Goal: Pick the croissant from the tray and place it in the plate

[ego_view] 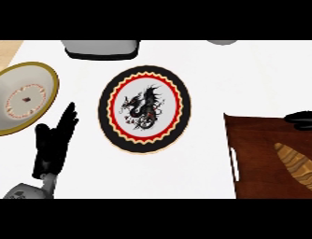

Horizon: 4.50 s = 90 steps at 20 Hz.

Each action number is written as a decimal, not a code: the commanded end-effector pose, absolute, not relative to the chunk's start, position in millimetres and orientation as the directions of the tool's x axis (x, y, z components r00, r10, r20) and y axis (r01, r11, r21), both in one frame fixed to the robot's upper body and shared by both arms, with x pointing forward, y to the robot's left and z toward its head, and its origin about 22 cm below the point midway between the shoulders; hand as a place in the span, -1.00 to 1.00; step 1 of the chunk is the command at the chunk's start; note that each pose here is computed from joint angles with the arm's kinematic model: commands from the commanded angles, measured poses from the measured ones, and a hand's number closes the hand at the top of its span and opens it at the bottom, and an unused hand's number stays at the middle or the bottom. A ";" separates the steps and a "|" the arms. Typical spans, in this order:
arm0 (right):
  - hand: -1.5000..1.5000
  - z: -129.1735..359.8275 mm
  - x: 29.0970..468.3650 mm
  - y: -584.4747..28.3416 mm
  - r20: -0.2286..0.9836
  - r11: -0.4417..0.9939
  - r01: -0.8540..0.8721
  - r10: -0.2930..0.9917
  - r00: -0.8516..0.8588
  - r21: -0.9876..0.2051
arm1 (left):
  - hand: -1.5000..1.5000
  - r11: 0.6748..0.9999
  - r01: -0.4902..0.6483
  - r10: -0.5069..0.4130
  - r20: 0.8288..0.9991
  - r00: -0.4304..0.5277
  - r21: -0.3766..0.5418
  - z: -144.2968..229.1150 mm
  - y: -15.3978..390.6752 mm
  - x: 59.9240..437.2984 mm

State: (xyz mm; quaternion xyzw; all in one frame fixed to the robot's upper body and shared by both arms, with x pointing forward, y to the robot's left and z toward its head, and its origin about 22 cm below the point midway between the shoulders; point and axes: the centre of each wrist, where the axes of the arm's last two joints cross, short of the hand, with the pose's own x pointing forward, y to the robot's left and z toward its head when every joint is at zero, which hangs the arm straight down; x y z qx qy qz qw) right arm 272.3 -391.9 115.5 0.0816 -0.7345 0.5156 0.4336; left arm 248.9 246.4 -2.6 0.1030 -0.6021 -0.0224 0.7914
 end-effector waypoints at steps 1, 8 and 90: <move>-1.00 132.0 277.9 -408.2 0.664 0.241 -0.618 0.257 -0.702 -0.748 | 0.00 0.978 -0.075 -0.167 0.949 0.268 0.194 -2.4 242.0 253.6; -1.00 118.2 274.2 -417.6 0.536 -0.075 -0.606 0.391 -0.749 -0.792 | 0.00 0.976 -0.077 -0.178 0.949 0.261 0.204 -2.2 233.5 262.3; 1.00 122.0 352.4 27.4 0.437 0.337 0.371 0.870 0.229 -0.865 | 0.00 0.980 -0.051 -0.176 0.950 0.257 0.195 2.1 234.1 276.9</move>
